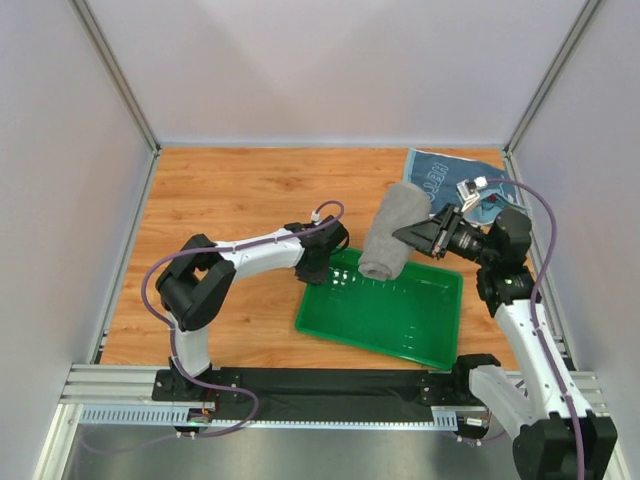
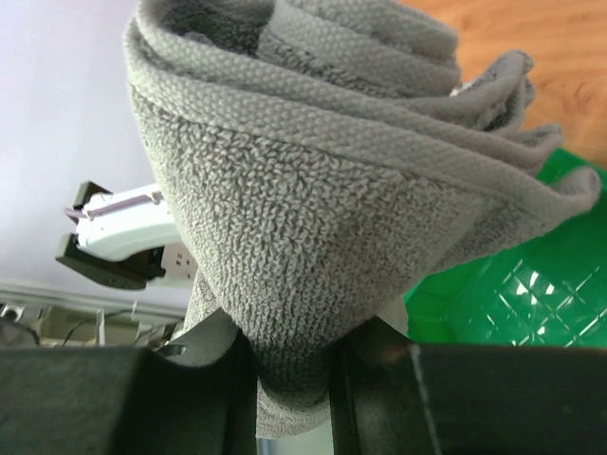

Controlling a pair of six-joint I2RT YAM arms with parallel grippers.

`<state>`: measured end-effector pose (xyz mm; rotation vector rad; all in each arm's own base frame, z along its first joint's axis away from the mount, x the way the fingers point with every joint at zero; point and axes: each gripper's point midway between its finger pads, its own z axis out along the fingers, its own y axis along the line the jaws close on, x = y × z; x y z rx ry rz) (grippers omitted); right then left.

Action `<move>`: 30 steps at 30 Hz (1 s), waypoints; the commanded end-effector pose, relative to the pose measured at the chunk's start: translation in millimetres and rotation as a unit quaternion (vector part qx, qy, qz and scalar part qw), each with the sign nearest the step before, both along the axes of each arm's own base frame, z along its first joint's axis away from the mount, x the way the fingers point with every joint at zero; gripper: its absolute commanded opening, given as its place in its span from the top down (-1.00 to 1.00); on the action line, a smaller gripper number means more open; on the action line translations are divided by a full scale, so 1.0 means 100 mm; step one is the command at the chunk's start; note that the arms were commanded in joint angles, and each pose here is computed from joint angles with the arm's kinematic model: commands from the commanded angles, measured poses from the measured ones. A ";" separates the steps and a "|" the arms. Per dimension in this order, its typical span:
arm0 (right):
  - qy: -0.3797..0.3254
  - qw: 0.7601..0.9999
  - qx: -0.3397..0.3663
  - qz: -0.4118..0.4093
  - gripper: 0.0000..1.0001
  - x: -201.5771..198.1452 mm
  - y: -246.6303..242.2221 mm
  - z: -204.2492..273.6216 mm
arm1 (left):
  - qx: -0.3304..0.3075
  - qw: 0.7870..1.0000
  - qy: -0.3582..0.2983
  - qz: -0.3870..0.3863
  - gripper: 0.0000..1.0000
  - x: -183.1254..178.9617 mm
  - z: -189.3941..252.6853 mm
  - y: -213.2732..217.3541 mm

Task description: Roll the towels

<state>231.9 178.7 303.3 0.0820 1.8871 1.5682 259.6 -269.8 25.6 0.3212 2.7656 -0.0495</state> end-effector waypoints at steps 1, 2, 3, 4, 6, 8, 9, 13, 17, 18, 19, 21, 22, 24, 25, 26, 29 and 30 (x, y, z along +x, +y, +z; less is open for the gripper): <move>-0.071 0.994 0.029 0.082 0.99 -0.17 0.18 0.13 | -0.011 0.999 0.000 -0.034 0.64 0.02 0.11 0.08; -0.065 0.994 0.030 0.088 0.99 -0.17 0.22 -0.01 | -0.012 0.999 0.002 -0.032 0.60 0.02 0.13 0.09; -0.056 0.992 0.030 0.106 0.99 -0.21 0.32 -0.09 | -0.017 0.999 0.001 -0.032 0.53 0.03 0.16 0.08; -0.049 0.993 0.031 0.107 0.99 -0.21 0.36 -0.17 | -0.024 0.999 -0.001 -0.032 0.53 0.05 0.21 0.05; -0.040 0.992 0.025 0.121 0.99 -0.27 0.48 -0.38 | -0.041 0.999 0.008 -0.026 0.51 0.06 0.26 0.03; -0.034 0.991 0.022 0.126 0.99 -0.31 0.56 -0.55 | -0.055 0.998 0.009 -0.024 0.48 0.09 0.33 0.00; -0.019 0.991 0.021 0.128 0.99 -0.28 0.60 -0.66 | -0.061 0.998 0.011 -0.024 0.46 0.09 0.35 -0.01; -0.002 0.988 0.018 0.156 0.99 -0.29 0.82 -0.97 | -0.072 0.997 0.011 -0.025 0.16 0.10 0.47 -0.03; -0.005 0.983 0.032 0.178 0.99 -0.25 1.01 -1.13 | -0.085 0.996 0.006 -0.016 0.05 0.13 0.65 0.03; 0.010 0.983 0.039 0.182 0.99 -0.24 1.04 -1.17 | -0.086 0.996 0.004 -0.013 0.04 0.14 0.69 0.05; 0.012 0.982 0.043 0.183 0.99 -0.22 1.06 -1.21 | -0.085 0.996 0.006 -0.006 0.04 0.15 0.71 0.11; 0.021 0.981 0.057 0.182 0.99 -0.16 1.10 -1.31 | -0.080 0.997 -0.005 0.007 0.04 0.19 0.80 0.21; 0.024 0.981 0.060 0.182 0.99 -0.15 1.11 -1.34 | -0.073 0.997 -0.002 0.017 0.04 0.20 0.80 0.30; 0.031 0.981 0.061 0.184 0.99 -0.13 1.15 -1.47 | -0.068 0.997 0.000 0.026 0.06 0.19 0.80 0.40; 0.033 0.981 0.058 0.183 0.99 -0.12 1.16 -1.53 | -0.067 0.997 0.005 0.033 0.06 0.19 0.77 0.45; 0.038 0.981 0.053 0.183 0.99 -0.14 1.18 -1.59 | -0.071 0.997 0.003 0.035 0.08 0.19 0.79 0.47; 0.060 0.984 0.014 0.168 0.99 -0.13 1.19 -1.91 | -0.075 0.996 0.006 0.043 0.10 0.14 0.78 0.54; 0.062 0.986 0.000 0.155 0.99 -0.10 1.19 -1.99 | -0.076 0.996 0.007 0.046 0.10 0.12 0.78 0.56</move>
